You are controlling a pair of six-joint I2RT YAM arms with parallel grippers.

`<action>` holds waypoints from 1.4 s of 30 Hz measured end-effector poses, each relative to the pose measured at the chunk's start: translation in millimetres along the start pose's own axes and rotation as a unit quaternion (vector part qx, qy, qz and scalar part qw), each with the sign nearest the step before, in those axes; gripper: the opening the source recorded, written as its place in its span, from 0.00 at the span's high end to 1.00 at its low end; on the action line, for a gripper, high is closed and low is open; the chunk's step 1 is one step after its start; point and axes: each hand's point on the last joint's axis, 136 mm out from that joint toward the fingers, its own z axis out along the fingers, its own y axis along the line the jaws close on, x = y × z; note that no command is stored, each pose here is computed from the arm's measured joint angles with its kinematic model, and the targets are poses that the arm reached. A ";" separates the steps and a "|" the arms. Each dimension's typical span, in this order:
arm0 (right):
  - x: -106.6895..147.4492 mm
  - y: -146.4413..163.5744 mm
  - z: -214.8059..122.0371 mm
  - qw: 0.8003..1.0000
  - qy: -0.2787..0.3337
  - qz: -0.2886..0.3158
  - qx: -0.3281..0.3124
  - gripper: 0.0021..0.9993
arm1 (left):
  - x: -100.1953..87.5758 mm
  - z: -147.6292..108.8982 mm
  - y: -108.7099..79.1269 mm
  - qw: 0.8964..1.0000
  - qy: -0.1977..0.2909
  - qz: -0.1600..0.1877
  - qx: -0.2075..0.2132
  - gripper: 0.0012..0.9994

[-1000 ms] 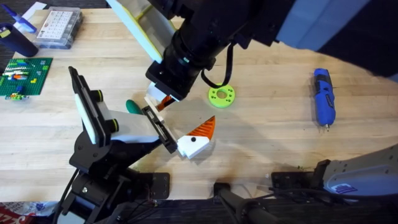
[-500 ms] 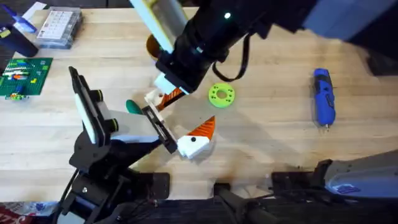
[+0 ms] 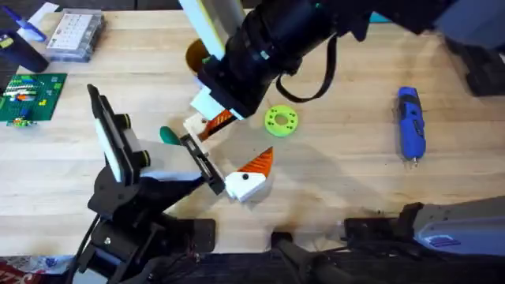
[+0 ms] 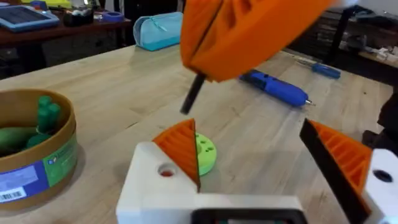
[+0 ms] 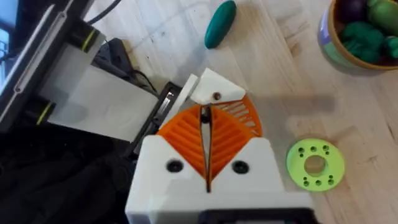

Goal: Pick up the gripper from the table and insert it into the empty holder that is missing its gripper. Then pick up a screw, insert it into the mounting hole, and use the screwdriver to tighten it. Finally, clean up the table by picking up the vegetable and placing it into the bucket.

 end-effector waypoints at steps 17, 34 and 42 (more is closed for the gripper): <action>9.7 -4.5 24.2 0.999 0.037 0.012 -0.009 0.99 | 0.0 0.0 0.0 1.000 0.000 0.000 0.000 0.01; 14.1 -8.3 37.2 0.998 0.054 0.019 -0.010 0.99 | 0.0 0.0 0.0 1.000 0.000 0.000 0.000 0.01; 14.6 -8.8 38.9 0.998 0.056 0.020 -0.009 0.99 | -0.1 0.0 0.0 1.000 0.000 0.000 0.000 0.01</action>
